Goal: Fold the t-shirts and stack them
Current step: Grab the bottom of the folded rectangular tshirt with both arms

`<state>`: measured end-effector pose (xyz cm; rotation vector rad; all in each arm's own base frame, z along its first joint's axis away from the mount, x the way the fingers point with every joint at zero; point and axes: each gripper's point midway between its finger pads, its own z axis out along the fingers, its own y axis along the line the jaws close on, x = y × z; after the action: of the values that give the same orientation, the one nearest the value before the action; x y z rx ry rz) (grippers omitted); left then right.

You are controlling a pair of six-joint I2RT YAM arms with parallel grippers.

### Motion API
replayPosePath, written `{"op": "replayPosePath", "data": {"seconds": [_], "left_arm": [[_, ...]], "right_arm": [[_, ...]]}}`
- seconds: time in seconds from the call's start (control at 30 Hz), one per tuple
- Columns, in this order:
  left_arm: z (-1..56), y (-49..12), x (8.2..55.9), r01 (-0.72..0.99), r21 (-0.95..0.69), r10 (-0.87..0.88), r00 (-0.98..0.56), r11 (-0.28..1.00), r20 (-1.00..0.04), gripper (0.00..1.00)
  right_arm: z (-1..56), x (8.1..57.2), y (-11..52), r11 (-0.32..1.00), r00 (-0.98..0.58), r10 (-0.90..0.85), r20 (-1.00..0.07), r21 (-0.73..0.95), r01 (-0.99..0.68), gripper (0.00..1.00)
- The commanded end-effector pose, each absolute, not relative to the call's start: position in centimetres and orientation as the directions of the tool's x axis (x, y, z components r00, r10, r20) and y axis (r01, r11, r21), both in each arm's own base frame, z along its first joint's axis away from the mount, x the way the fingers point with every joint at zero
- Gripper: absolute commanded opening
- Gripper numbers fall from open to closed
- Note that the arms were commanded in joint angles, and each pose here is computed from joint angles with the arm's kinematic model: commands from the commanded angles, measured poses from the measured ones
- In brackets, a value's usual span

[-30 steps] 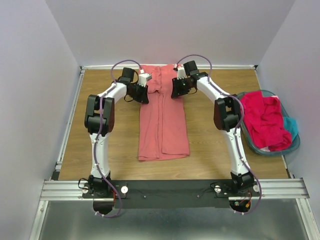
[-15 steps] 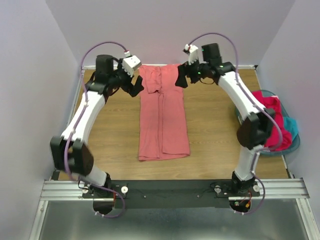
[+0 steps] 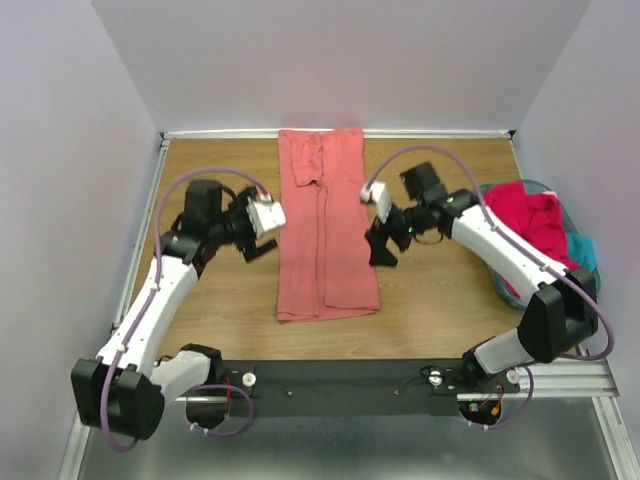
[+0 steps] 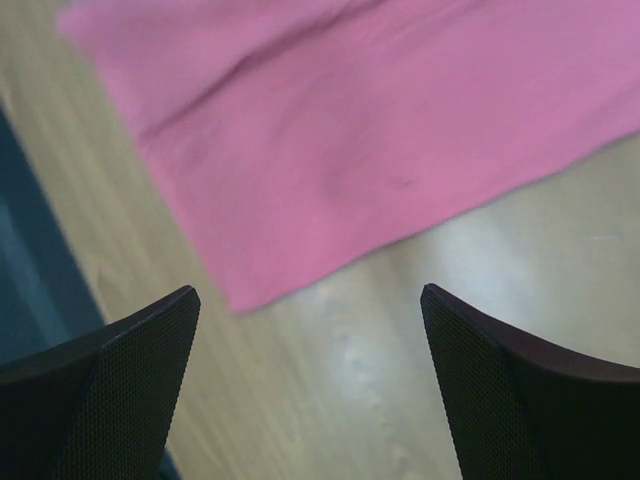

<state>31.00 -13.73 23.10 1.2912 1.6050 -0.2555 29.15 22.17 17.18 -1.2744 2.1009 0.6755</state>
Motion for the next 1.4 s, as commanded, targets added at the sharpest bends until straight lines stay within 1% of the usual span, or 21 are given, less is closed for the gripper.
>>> {"op": "replayPosePath", "data": {"seconds": [0.0, 0.03, 0.07, 0.1, 0.13, 0.17, 0.2, 0.23, 0.27, 0.3, 0.33, 0.43, 0.57, 0.7, 0.77, 0.97, 1.07, 1.17, 1.27, 1.37], "left_arm": [[15.9, -15.6, 23.2, 0.916, 0.383, 0.684, 0.205, 0.118, -0.7, 0.95], [14.9, -15.2, 22.7, 0.92, 0.373, 0.698, 0.189, 0.12, -0.691, 0.95], [13.9, -16.3, 21.2, 0.928, 0.367, 0.704, 0.221, 0.061, -0.675, 0.93], [12.8, -16.7, 20.3, 0.937, 0.348, 0.714, 0.22, 0.035, -0.664, 0.91], [11.0, -17.3, 18.8, 0.945, 0.327, 0.73, 0.233, -0.013, -0.642, 0.87], [10.8, -17.7, 18.5, 0.946, 0.322, 0.724, 0.237, -0.022, -0.648, 0.87], [10.5, -17.9, 18.9, 0.94, 0.34, 0.735, 0.243, -0.018, -0.633, 0.84], [10.4, -18.1, 18.9, 0.938, 0.345, 0.737, 0.255, -0.031, -0.626, 0.83], [10.0, -18.6, 18.5, 0.936, 0.347, 0.744, 0.275, -0.061, -0.609, 0.78], [9.2, -18.7, 18.2, 0.942, 0.325, 0.756, 0.272, -0.082, -0.596, 0.76], [8.7, -18.7, 17.9, 0.945, 0.311, 0.762, 0.276, -0.103, -0.585, 0.75], [7.3, -18.7, 16.8, 0.945, 0.285, 0.772, 0.3, -0.16, -0.561, 0.74], [7.1, -19.1, 16.4, 0.929, 0.301, 0.762, 0.353, -0.215, -0.543, 0.77], [4.8, -17.7, 16.0, 0.912, 0.288, 0.806, 0.398, -0.293, -0.438, 0.78], [4.3, -17.7, 15.7, 0.9, 0.296, 0.801, 0.423, -0.319, -0.424, 0.8], [3.4, -17.3, 15.4, 0.89, 0.286, 0.81, 0.446, -0.355, -0.382, 0.8], [2.7, -16.6, 15.8, 0.879, 0.288, 0.82, 0.464, -0.38, -0.334, 0.8], [2.0, -16.0, 16.0, 0.876, 0.285, 0.83, 0.468, -0.39, -0.303, 0.8], [1.5, -15.8, 16.2, 0.874, 0.284, 0.836, 0.47, -0.394, -0.285, 0.78], [1.3, -16.0, 16.3, 0.873, 0.281, 0.835, 0.473, -0.399, -0.283, 0.68]], "right_arm": [[13.3, 22.9, 20.7, 0.287, -0.288, -0.741, -0.606, 0.102, -0.953, 0.93], [12.8, 22.1, 20.8, 0.275, -0.287, -0.749, -0.597, 0.114, -0.955, 0.92], [11.7, 20.7, 21.0, 0.25, -0.28, -0.768, -0.576, 0.133, -0.959, 0.9], [11.4, 20.1, 21.2, 0.234, -0.271, -0.777, -0.569, 0.139, -0.962, 0.88], [10.5, 19.2, 21.6, 0.208, -0.249, -0.797, -0.551, 0.136, -0.969, 0.84], [10.4, 19.1, 22.0, 0.193, -0.228, -0.802, -0.552, 0.121, -0.974, 0.82], [9.6, 18.9, 21.8, 0.19, -0.219, -0.819, -0.53, 0.109, -0.976, 0.8], [9.0, 18.7, 22.0, 0.18, -0.205, -0.83, -0.519, 0.1, -0.979, 0.76], [8.6, 18.6, 22.6, 0.152, -0.166, -0.837, -0.522, 0.071, -0.986, 0.74], [7.6, 18.4, 22.1, 0.148, -0.157, -0.855, -0.494, 0.056, -0.987, 0.72], [7.2, 18.4, 22.5, 0.131, -0.135, -0.86, -0.491, 0.042, -0.99, 0.68], [6.2, 18.6, 22.3, 0.107, -0.098, -0.876, -0.472, 0.007, -0.994, 0.64], [4.4, 18.3, 22.4, 0.072, -0.055, -0.886, -0.46, -0.02, -0.997, 0.62], [3.0, 18.4, 22.3, 0.056, -0.036, -0.897, -0.441, -0.034, -0.998, 0.6], [3.0, 18.7, 22.7, 0.053, -0.023, -0.891, -0.454, -0.053, -0.997, 0.58], [2.3, 17.9, 23.1, 0.02, 0.004, -0.893, -0.451, -0.049, -0.999, 0.56], [1.4, 17.2, 23.0, 0.001, 0.02, -0.901, -0.433, -0.048, -0.999, 0.54], [0.5, 16.9, 22.6, -0.009, 0.028, -0.915, -0.403, -0.049, -0.999, 0.49], [-0.3, 16.9, 22.0, -0.013, 0.033, -0.924, -0.38, -0.055, -0.998, 0.48], [-0.9, 16.8, 21.5, -0.017, 0.038, -0.93, -0.366, -0.06, -0.998, 0.45]]}}
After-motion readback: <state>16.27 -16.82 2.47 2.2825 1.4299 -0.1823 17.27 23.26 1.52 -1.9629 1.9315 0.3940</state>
